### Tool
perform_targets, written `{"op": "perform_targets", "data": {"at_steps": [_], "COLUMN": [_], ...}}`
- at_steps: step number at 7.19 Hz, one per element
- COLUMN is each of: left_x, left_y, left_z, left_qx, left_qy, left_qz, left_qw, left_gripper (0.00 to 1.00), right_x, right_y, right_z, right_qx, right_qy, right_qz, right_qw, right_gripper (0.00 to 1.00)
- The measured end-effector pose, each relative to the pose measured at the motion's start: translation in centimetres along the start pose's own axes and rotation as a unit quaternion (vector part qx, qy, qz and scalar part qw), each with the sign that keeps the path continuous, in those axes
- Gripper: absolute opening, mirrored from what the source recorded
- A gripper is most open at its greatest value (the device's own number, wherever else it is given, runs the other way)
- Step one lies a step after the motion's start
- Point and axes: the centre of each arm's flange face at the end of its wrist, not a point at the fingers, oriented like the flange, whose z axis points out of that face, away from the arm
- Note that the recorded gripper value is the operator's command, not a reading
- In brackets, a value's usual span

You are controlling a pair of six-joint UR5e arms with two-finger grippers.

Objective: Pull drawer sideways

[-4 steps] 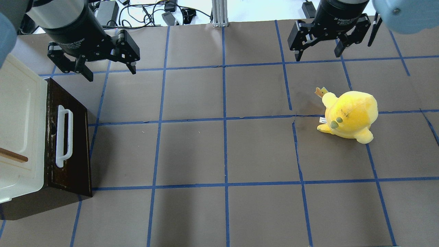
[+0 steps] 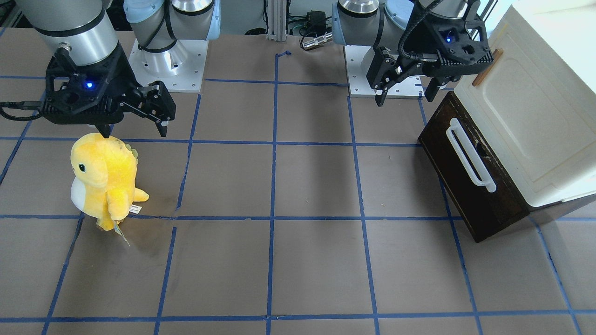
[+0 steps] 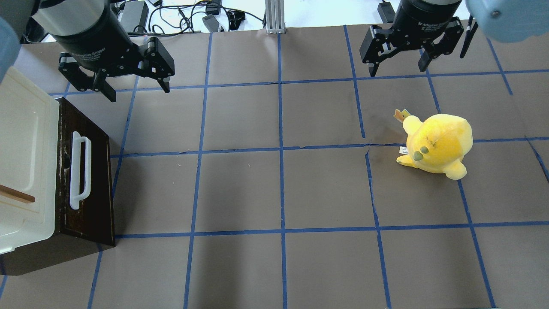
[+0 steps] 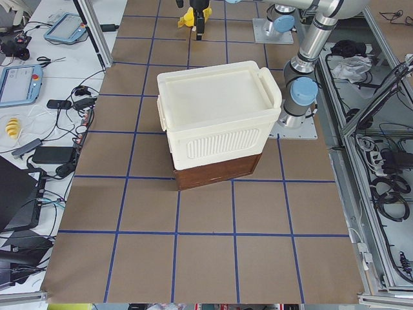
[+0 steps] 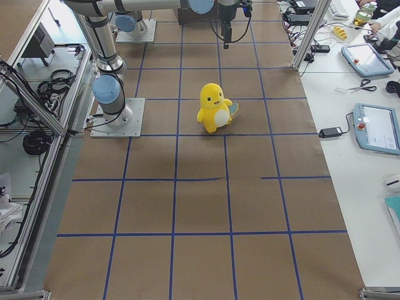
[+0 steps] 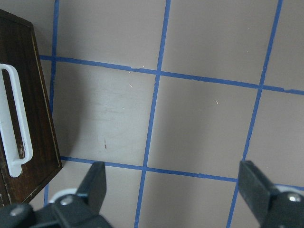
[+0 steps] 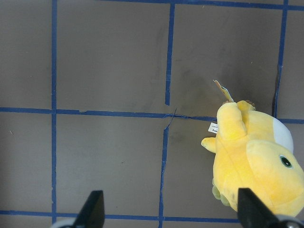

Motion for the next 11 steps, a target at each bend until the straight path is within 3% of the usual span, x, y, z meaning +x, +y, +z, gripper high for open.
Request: {"op": "perform_targets", "data": {"at_steps": [7,10,11], "left_x": [0.0,-0.4,-0.8], "left_y": [0.0,-0.7,-1.0], "left_z": [0.4,5.9,9.2], "left_qx": [-0.005,-0.030,-0.048], "left_qy": [-0.006,-0.050,-0.084], "left_qz": [0.001,0.017,0.021], "left_qw": [1.0000,0.9982,0.9951], "left_gripper": [1.00,1.00,1.00], "right_x": [0.0,0.0,0.0], "right_y": [0.0,0.0,0.0], "right_z": [0.0,0.0,0.0], "right_qx": [0.000,0.000,0.000], "right_qy": [0.000,0.000,0.000], "right_qz": [0.000,0.000,0.000], "right_qw": [1.0000,1.0000,1.0000], "right_gripper": [1.00,1.00,1.00]}}
